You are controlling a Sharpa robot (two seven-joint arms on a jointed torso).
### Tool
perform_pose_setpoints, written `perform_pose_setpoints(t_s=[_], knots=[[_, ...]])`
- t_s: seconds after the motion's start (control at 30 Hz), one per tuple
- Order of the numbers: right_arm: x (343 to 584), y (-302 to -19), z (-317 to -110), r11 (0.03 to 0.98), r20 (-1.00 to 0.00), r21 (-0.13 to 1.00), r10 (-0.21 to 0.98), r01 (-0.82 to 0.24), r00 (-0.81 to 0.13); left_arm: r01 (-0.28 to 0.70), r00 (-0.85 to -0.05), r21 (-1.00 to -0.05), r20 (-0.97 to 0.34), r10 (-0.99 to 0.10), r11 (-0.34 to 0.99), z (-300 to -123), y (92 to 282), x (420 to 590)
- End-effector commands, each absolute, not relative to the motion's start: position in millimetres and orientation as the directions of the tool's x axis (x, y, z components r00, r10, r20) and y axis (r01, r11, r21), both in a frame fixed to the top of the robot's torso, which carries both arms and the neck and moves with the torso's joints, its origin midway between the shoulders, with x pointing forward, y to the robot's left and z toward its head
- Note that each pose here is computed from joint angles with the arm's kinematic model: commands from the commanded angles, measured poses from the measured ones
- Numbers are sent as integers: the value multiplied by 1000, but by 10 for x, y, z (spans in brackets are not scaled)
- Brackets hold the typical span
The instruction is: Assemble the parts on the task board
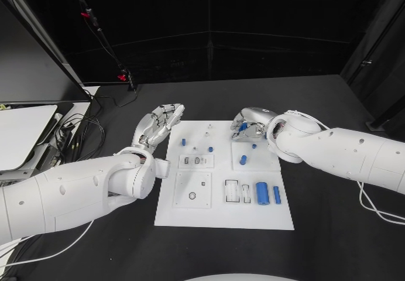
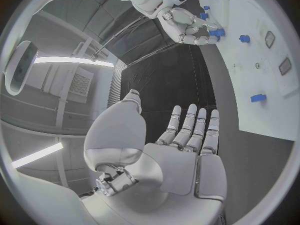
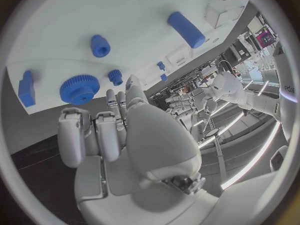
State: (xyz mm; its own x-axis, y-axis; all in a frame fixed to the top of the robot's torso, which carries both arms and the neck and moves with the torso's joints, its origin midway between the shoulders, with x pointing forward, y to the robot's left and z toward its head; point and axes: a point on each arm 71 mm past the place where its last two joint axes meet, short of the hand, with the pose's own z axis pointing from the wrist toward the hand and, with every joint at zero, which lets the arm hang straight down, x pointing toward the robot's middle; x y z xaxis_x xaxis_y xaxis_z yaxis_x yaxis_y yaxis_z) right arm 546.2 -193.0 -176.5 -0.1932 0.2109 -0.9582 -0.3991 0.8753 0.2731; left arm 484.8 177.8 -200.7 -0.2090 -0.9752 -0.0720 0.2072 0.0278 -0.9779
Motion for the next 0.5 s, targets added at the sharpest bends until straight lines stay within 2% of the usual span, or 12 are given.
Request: perform_pose_setpoints(t_s=[0.03,0.5], knots=[[5473,-1923,-1760,891,-969,228,168,-393,-181,493,-224,-869,-71,-972,-50,-1789,1764,4771],[5494,-1849,-1797,909,-973,183,113,-376,-200,490,-223,-871,-71,-972,-49,-1791,1770,4772]])
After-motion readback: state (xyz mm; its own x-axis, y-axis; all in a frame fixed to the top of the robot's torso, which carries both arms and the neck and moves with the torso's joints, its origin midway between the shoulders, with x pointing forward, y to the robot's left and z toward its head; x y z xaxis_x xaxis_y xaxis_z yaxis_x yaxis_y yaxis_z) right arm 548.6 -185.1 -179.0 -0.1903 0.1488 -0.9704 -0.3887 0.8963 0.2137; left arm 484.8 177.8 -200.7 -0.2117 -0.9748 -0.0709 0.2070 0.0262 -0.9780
